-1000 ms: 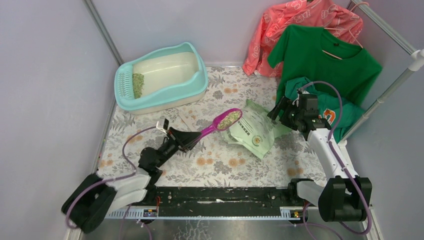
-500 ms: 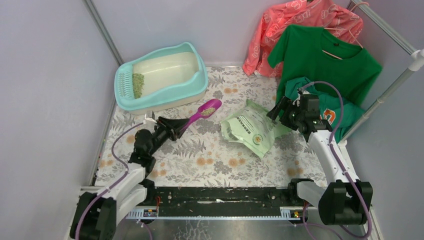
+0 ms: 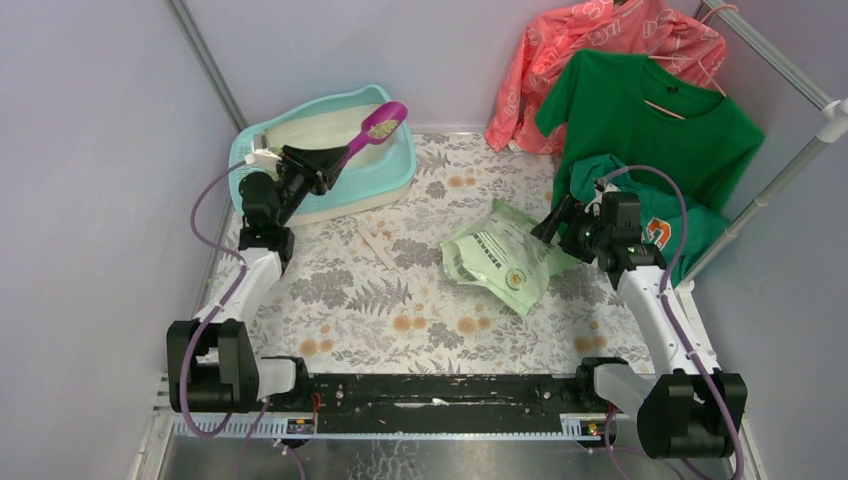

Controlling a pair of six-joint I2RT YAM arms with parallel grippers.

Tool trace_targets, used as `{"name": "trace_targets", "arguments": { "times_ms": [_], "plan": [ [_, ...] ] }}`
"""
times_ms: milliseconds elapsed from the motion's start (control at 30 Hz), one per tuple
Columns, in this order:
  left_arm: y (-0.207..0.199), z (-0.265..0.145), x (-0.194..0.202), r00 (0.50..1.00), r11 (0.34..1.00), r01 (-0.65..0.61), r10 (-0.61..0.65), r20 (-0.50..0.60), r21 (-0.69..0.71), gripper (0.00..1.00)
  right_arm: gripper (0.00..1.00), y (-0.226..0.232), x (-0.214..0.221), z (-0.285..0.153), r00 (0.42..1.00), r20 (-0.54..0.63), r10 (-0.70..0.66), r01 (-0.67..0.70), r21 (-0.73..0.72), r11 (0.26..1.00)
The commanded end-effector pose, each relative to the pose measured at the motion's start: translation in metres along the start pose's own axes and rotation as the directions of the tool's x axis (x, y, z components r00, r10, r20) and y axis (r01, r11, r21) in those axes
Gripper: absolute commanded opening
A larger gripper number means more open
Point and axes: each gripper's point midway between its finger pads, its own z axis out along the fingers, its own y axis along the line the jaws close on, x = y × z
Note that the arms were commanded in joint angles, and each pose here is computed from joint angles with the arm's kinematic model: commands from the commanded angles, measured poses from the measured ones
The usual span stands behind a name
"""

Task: Fill the litter box with clean litter
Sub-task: Pour the cat litter into the litter box.

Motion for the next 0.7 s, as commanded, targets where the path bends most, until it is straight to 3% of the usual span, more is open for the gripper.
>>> {"name": "trace_targets", "arguments": {
  "times_ms": [0, 167, 300, 500, 667],
  "plan": [
    [0.007, 0.014, -0.044, 0.976, 0.975, -0.185, 0.197, 0.091, -0.121, 0.01, 0.91, 0.009, -0.004, -0.005, 1.000, 0.018, -0.009, 0.010, -0.045, 0.999],
    [0.016, 0.020, -0.080, 0.912, 0.893, -0.326, 0.384, 0.146, -0.310, 0.01, 0.91, 0.010, -0.002, -0.008, 1.000, 0.018, -0.019, 0.020, -0.055, 0.998],
    [0.028, 0.024, -0.096, 0.853, 0.810, -0.417, 0.505, 0.130, -0.411, 0.01, 0.91, 0.011, 0.001, -0.007, 1.000, 0.014, -0.014, 0.015, -0.070, 0.997],
    [0.044, 0.051, -0.085, 0.672, 0.557, -0.619, 0.741, -0.004, -0.554, 0.00, 0.91, 0.009, 0.010, -0.003, 1.000, -0.006, 0.003, -0.003, -0.083, 0.997],
    [0.049, 0.056, -0.077, 0.501, 0.317, -0.677, 0.859, -0.101, -0.665, 0.00, 0.91, 0.006, 0.014, -0.001, 1.000, -0.013, -0.002, 0.000, -0.079, 0.997]
  ]
}}
